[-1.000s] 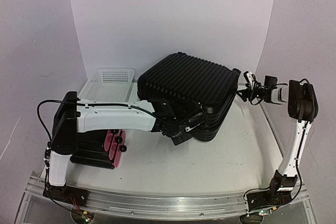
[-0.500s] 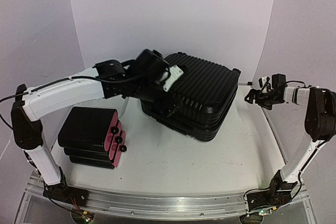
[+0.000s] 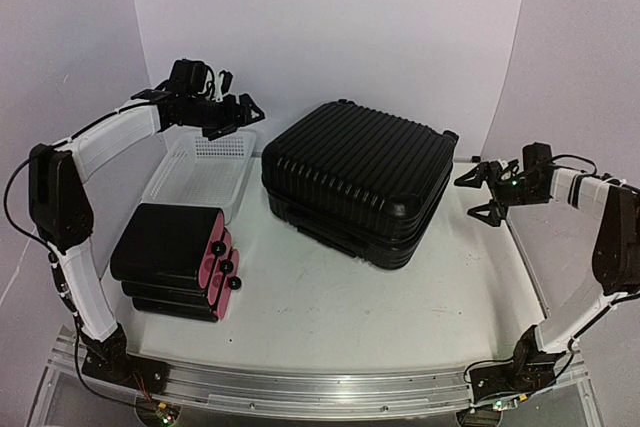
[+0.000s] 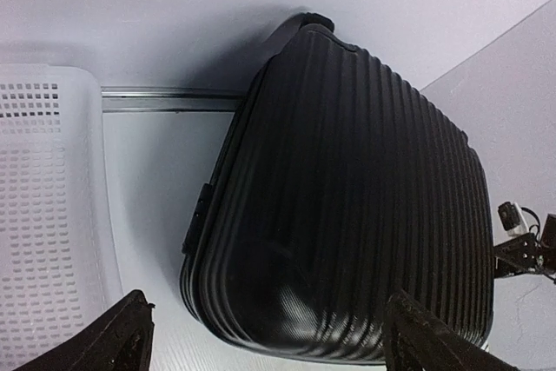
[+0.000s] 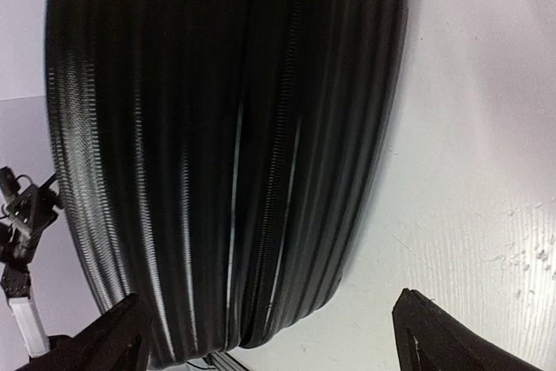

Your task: Open, take out, and arrange the luggage

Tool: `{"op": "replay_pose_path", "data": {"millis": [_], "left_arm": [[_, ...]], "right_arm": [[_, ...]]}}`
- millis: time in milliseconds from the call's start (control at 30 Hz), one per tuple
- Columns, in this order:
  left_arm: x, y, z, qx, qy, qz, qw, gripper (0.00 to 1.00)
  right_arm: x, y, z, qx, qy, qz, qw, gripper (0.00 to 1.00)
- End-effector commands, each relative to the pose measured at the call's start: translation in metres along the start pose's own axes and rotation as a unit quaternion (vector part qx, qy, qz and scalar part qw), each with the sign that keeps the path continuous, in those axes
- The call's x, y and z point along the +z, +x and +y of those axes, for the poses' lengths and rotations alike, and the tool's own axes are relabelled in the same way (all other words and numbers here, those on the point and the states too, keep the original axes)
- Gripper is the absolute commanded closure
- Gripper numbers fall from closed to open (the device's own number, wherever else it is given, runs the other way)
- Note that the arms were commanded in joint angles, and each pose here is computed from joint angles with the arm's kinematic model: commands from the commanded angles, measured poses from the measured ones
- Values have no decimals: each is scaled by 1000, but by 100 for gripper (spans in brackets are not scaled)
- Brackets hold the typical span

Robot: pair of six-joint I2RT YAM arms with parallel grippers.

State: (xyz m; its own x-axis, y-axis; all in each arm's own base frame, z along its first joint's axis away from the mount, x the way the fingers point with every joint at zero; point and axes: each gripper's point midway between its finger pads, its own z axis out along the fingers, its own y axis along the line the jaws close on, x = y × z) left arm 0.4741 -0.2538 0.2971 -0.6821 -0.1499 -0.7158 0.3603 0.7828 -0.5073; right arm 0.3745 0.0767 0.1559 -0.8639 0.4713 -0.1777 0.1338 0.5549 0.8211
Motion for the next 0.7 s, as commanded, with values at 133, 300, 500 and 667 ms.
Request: {"op": "replay_pose_path", "data": {"millis": [133,300,500,667], "left_arm": [[49,-37,-18,26,104,-14,994,9],[76,-24,-11,26,119,16,992,9],[91,9,-15,3,148,64,987,11],[95,56,-54,-2,196,125,973,14]], "right_arm": [[-17,-2,68,-57,-41,-47,996,2],[2,10,94,-86,-42,-30,995,2],[16,21,101,-93,-34,-17,995,2],[17,29,88,-91,9,-21,996,2]]}}
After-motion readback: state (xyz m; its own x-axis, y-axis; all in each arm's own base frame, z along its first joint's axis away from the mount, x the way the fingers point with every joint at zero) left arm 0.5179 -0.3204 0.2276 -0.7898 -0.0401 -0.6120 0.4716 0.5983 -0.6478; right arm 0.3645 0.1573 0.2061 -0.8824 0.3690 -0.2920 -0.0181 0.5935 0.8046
